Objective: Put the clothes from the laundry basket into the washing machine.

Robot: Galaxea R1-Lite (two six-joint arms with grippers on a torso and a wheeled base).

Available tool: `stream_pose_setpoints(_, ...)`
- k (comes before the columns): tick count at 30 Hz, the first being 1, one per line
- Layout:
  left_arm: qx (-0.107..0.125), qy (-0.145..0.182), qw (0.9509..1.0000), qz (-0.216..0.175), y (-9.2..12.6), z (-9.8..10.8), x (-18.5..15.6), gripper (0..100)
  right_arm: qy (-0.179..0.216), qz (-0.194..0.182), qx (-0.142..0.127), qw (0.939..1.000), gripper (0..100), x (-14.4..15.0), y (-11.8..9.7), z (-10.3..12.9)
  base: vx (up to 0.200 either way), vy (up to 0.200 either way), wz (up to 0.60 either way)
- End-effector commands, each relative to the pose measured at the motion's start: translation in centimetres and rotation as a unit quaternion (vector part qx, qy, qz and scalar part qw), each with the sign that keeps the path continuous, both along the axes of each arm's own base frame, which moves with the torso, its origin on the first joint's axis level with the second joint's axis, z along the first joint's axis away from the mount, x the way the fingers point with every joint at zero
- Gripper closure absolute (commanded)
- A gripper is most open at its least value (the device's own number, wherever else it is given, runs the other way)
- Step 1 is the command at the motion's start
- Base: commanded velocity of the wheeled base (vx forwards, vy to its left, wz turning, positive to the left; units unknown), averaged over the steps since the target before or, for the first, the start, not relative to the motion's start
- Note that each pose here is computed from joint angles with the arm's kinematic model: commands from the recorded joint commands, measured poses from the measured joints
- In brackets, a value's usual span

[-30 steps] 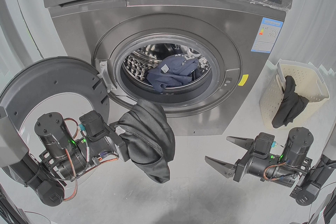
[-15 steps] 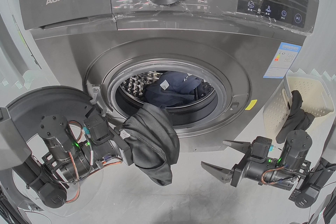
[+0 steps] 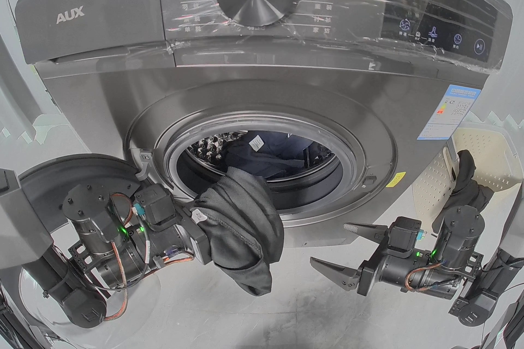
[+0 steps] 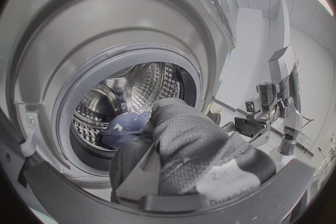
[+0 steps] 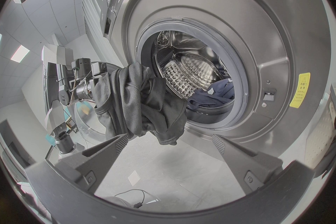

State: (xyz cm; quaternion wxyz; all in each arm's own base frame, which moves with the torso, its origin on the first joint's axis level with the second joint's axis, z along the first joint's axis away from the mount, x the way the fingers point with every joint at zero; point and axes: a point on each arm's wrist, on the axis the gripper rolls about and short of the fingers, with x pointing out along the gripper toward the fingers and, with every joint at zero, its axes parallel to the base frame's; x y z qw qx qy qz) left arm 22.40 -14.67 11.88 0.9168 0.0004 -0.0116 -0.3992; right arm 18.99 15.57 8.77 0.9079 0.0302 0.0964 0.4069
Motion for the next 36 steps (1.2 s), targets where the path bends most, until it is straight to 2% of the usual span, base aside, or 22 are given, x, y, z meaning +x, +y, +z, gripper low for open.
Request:
stream_pose_setpoints(1,0.004,0.008,0.9998,-0.016,-0.6,-0.4,-0.5,100,0.003,0.009,-0.002,1.0,0,-0.2,0.3,-0.2,0.0,0.0,0.0)
stream_pose_setpoints(8,0.001,0.04,0.9976,-0.056,-2.3,-1.2,-2.1,100,0.003,0.021,-0.001,0.9998,0,-0.7,0.9,-0.2,0.0,0.0,0.0)
stream_pose_setpoints(13,0.007,0.047,0.9985,-0.026,-3.4,-2.5,-0.3,100,0.006,0.021,-0.003,0.9997,0,-0.8,0.8,-0.2,0.0,0.0,0.0)
stream_pose_setpoints(17,0.01,0.053,0.9984,-0.019,-4.0,-3.4,1.1,100,0.006,0.024,-0.003,0.9997,0,-0.8,0.9,-0.3,0.0,0.0,0.0)
stream_pose_setpoints(19,0.008,0.05,0.9986,-0.018,-5.0,-4.1,2.6,100,0.007,0.028,-0.004,0.9996,0,-1.0,1.0,-0.3,0.0,0.0,0.0)
stream_pose_setpoints(26,-0.019,0.033,0.9992,0.011,-6.7,-4.9,6.3,100,0.009,0.028,-0.005,0.9995,0,-1.1,1.0,-0.4,0.0,0.0,0.0)
stream_pose_setpoints(30,-0.041,0.028,0.9985,0.022,-7.7,-4.9,7.5,100,0.009,0.029,-0.006,0.9995,0,-1.1,0.9,-0.4,0.0,0.0,0.0)
stream_pose_setpoints(31,-0.054,0.022,0.9979,0.029,-8.3,-4.8,8.2,100,0.01,0.028,-0.007,0.9995,0,-1.1,1.0,-0.4,0.0,0.0,0.0)
stream_pose_setpoints(33,-0.065,0.011,0.9972,0.036,-8.9,-4.8,9.2,100,0.01,0.031,-0.007,0.9994,0,-1.2,1.1,-0.5,0.0,0.0,0.0)
stream_pose_setpoints(36,-0.072,0.004,0.9965,0.043,-9.3,-5.0,10.1,100,0.013,0.036,-0.008,0.9992,0,-1.3,1.3,-0.6,0.0,0.0,0.0)
